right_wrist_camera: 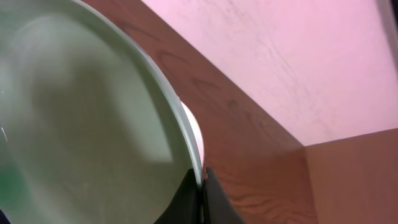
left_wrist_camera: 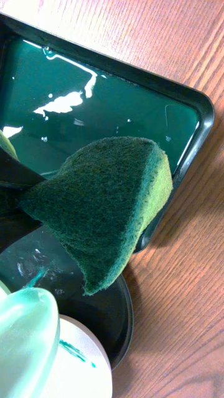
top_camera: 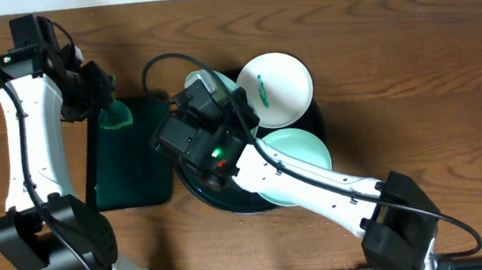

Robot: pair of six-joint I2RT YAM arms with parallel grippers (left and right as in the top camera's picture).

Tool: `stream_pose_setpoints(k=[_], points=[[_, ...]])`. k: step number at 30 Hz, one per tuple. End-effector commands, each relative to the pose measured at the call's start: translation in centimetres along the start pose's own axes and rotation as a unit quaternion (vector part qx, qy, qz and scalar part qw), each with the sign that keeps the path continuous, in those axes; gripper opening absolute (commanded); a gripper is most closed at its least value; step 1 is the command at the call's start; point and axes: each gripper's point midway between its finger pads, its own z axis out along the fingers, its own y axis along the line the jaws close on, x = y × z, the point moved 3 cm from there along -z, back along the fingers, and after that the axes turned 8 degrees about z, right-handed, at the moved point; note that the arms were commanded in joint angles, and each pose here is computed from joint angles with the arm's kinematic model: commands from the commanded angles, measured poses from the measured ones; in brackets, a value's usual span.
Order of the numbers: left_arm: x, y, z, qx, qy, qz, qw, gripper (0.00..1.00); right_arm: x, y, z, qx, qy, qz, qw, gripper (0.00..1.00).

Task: Clean dirty plates on tray and stack at the side
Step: 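Lift the cleaned green plate with right gripper and carry right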

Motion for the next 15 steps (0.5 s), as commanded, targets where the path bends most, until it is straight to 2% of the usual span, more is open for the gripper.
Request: stream_pose_setpoints(k=[1,10,15], points=[[-0.3,-0.1,-0.2,-0.002,-0.006,0.008,1.0,0.07,-1.4,-1.8,-1.1,0.017,-0.018,0.012,1.0,0.01],[-0.3,-0.1,-0.2,-0.002,-0.005,0.008,1.0,0.07,-0.4,0.5,-0.9,-0.089,0.026,0.017,0.996,0.01],[-0.1,-0.1,-0.2,-0.003,-0.001,0.008,1.0,0.07,-0.5,0.8,0.2,-0.195,0.094,0.069,0.974,0.01]])
